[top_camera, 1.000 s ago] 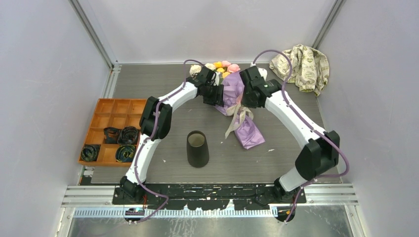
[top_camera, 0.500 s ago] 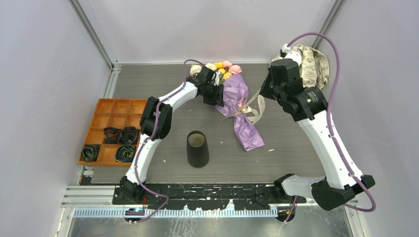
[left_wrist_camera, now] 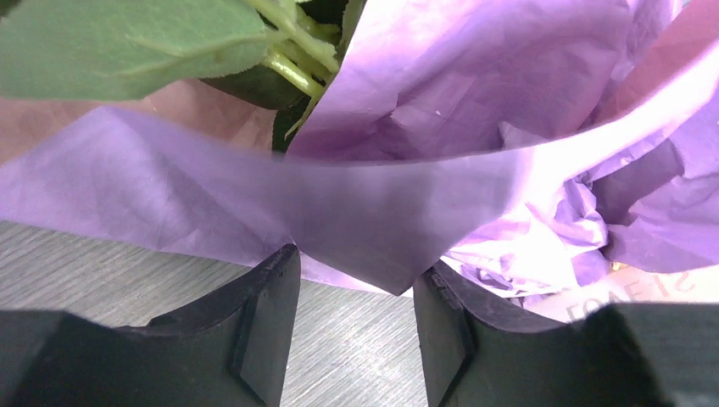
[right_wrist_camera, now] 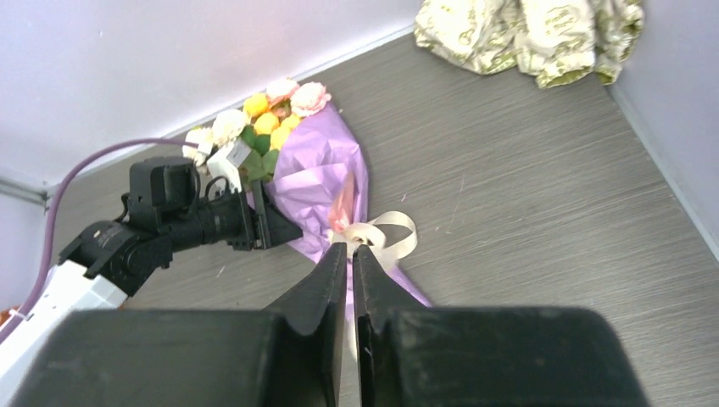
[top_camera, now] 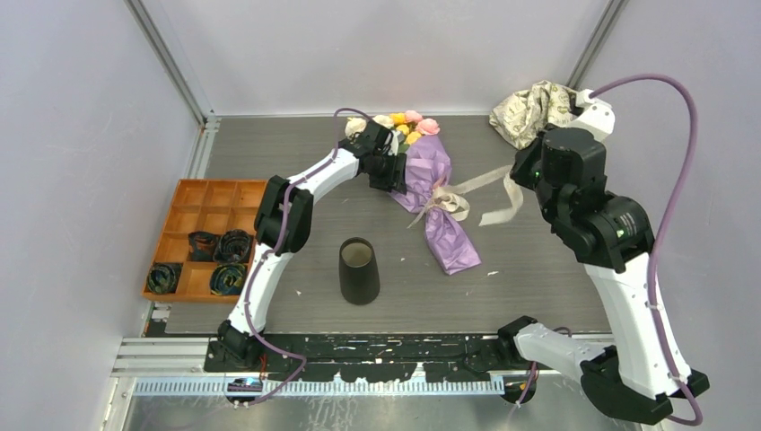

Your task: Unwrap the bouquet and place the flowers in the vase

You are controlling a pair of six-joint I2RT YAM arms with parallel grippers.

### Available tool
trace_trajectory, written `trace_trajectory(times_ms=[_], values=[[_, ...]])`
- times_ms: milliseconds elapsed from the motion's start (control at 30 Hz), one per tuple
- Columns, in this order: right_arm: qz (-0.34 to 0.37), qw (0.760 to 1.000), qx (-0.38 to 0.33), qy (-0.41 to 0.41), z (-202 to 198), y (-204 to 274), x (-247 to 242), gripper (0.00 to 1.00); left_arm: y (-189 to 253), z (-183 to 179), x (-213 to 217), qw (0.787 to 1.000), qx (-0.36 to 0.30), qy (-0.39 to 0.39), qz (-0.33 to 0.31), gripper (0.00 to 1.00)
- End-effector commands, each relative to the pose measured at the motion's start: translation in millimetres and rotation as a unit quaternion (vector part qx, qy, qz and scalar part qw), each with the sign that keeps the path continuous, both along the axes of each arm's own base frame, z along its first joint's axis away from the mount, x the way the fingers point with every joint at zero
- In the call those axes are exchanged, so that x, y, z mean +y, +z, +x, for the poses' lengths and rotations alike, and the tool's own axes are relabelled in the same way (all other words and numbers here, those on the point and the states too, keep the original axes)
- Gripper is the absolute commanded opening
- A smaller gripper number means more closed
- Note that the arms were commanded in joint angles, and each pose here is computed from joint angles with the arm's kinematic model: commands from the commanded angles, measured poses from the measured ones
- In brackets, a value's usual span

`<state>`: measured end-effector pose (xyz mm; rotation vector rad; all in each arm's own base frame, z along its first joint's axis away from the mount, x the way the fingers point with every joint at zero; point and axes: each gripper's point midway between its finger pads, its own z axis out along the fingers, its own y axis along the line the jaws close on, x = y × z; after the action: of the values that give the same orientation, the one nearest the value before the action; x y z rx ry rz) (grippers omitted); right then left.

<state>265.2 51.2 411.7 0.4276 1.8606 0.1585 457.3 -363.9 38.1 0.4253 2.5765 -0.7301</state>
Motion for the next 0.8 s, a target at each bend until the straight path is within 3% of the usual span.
trace_trajectory(times_ms=[0, 100, 267, 533, 767], values=[[-0.004, 0.996, -0.033, -0.077, -5, 16, -29, 0.14, -48, -9, 16, 0.998, 0.029, 0.003, 0.055, 0.52], [-0.015, 0.994, -0.022, -0.110, -7, 6, -40, 0.15, -39, -9, 17, 0.998, 0.025, 0.004, 0.053, 0.52], [-0.030, 0.996, 0.021, -0.080, 12, -26, -21, 0.28, -13, -9, 17, 0.999, 0.011, 0.008, 0.044, 0.52], [-0.014, 0.985, 0.158, 0.062, 63, -136, 62, 0.37, 57, -9, 33, 0.997, -0.034, 0.049, 0.040, 0.52], [-0.047, 0.963, 0.256, 0.069, 94, -220, 82, 0.37, 139, -26, 70, 0.987, -0.117, 0.106, 0.039, 0.53]])
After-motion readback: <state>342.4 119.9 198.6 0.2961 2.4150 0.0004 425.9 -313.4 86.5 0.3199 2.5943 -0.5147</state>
